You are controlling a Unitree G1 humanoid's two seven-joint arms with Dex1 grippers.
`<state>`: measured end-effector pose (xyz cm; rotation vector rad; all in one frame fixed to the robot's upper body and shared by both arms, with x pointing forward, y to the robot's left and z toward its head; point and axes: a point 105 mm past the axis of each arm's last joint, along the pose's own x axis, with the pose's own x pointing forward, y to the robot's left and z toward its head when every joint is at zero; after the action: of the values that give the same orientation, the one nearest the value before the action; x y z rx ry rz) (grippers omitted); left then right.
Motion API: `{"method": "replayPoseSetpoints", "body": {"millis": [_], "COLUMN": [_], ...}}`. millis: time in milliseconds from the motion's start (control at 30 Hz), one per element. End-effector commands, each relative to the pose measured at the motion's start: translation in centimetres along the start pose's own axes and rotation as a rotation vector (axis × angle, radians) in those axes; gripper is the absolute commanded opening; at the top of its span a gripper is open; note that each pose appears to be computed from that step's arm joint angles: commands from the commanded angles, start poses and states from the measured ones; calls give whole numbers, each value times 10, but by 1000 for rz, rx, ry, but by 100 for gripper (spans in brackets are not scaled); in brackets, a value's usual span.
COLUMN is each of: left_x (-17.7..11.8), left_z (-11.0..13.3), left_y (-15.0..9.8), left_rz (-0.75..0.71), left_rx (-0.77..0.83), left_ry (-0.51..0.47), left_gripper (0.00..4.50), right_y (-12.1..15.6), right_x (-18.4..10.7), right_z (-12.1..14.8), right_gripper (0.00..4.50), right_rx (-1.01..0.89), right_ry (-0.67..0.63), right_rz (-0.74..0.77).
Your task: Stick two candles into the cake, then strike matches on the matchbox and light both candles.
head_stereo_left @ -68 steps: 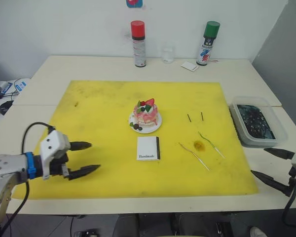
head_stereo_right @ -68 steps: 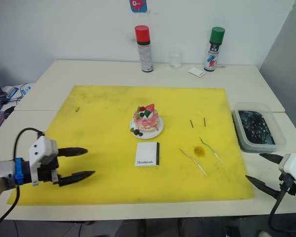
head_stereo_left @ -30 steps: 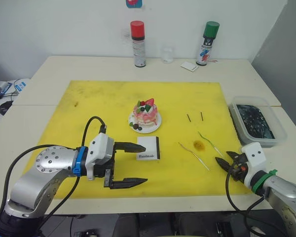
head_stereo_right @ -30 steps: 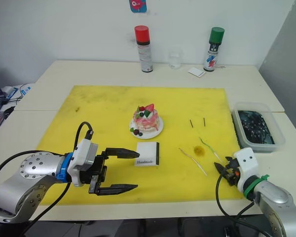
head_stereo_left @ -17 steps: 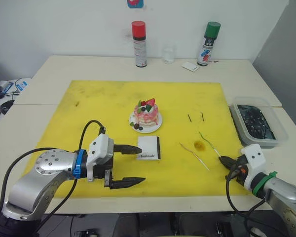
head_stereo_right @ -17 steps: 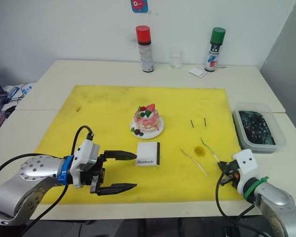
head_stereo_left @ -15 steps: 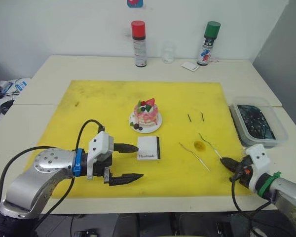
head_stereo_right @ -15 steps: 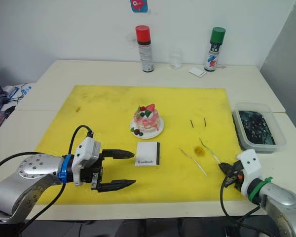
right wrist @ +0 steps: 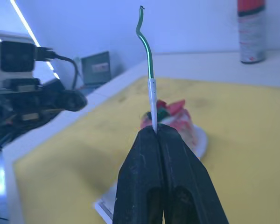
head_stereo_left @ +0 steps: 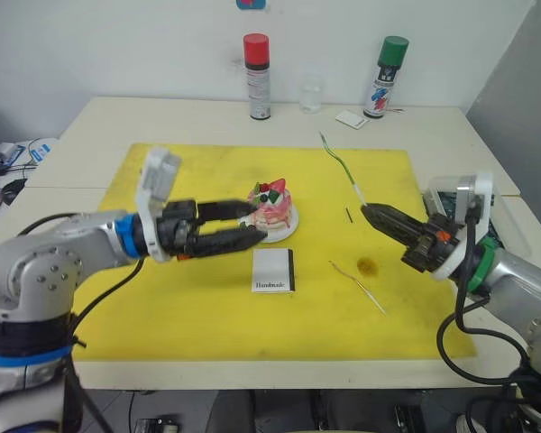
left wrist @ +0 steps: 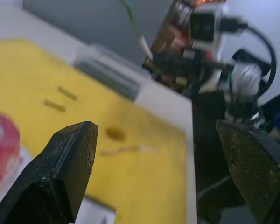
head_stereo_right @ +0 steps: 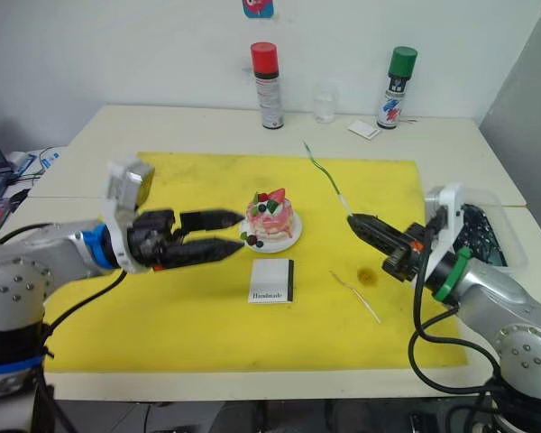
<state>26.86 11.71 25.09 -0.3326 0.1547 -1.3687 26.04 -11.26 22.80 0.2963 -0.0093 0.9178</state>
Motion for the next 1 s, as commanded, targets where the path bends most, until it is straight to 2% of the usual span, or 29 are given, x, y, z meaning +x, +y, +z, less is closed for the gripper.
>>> {"method": "replayPoseSetpoints", "body": {"millis": [33, 200, 433, 667, 967, 1000], "left_x": [18, 27, 42, 50, 48, 47], "left_z": [9, 30, 13, 10, 12, 13], "left_y": [-11, -10, -1, 8, 8, 9], "left_rz": [-102, -167, -152, -147, -189, -188], "left_rx": [-87, -184, -177, -173, -234, -241], "left_ry": [-62, -171, -119, -172, -226, -236], "left_gripper": [450, 450, 450, 450, 450, 431], "right_y": [12, 23, 35, 44, 46, 47], "right_x": [10, 21, 30, 33, 35, 35], "right_z": [10, 13, 15, 15, 14, 13], "right_gripper": [2, 2, 2, 2, 2, 0], "right_rx": [61, 141, 182, 208, 224, 225], "right_ry": [-40, -55, -54, -51, -47, -47], "right_rz": [63, 124, 168, 197, 207, 208]}}
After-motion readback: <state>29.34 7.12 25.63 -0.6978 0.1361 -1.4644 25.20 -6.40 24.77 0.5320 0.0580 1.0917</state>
